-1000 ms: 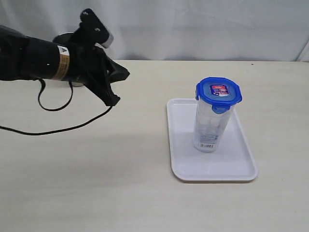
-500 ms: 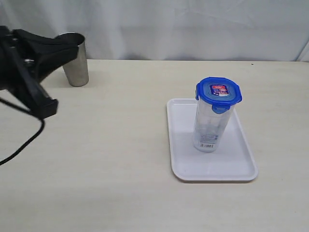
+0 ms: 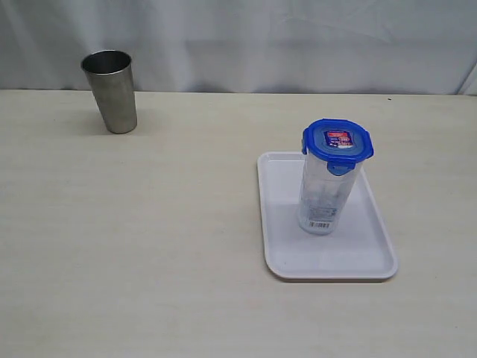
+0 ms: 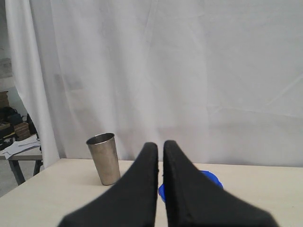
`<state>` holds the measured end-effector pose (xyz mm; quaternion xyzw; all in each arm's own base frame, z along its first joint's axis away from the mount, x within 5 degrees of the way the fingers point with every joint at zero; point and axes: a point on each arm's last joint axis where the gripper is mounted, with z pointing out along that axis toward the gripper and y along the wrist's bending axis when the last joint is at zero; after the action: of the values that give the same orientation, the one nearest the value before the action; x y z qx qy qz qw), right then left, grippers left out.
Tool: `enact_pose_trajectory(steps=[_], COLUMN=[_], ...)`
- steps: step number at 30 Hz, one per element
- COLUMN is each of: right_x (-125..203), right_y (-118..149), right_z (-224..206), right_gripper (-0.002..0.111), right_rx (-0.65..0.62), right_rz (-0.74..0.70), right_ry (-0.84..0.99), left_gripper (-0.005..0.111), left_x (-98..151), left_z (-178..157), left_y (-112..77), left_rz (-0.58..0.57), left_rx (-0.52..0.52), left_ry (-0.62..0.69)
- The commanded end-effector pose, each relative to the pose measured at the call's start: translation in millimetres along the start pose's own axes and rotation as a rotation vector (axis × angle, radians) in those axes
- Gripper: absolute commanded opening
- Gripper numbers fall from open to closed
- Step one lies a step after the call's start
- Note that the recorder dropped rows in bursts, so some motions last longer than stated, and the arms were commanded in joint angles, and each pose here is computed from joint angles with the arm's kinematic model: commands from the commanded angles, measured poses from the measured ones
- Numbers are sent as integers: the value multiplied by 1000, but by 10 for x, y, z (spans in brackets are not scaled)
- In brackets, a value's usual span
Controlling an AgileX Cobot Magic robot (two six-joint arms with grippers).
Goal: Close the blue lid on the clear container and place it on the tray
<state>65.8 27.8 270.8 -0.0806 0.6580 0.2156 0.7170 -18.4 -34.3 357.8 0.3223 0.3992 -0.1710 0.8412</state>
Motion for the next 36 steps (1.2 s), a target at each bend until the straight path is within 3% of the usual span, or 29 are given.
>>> enact_pose_trajectory(steps=[1, 10, 14, 17, 19, 22, 36], right_x=[8, 8, 8, 8, 8, 8, 8], right_y=[-4, -4, -4, -4, -4, -4, -4], right_z=[-10, -10, -10, -10, -10, -10, -10], right_gripper=[4, 4, 4, 4, 4, 4, 4], right_rx=[3, 3, 3, 3, 3, 3, 3], right_rz=[-9, -9, -9, -9, -9, -9, -9], right_ry=[-3, -3, -3, -3, -3, -3, -3], left_gripper=[0, 0, 0, 0, 0, 0, 0], left_x=[-39, -45, -149, -100, 0, 81, 104], left_z=[-61, -61, -85, -133, -143, -143, -144], left_y=[-45, -39, 132, 324, 359, 351, 347], left_rz=[-10, 2, -238, -425, -425, -381, -385], left_rx=[29, 21, -148, -359, -425, -434, -435], left_ry=[-38, -45, -181, -191, -88, 14, 39])
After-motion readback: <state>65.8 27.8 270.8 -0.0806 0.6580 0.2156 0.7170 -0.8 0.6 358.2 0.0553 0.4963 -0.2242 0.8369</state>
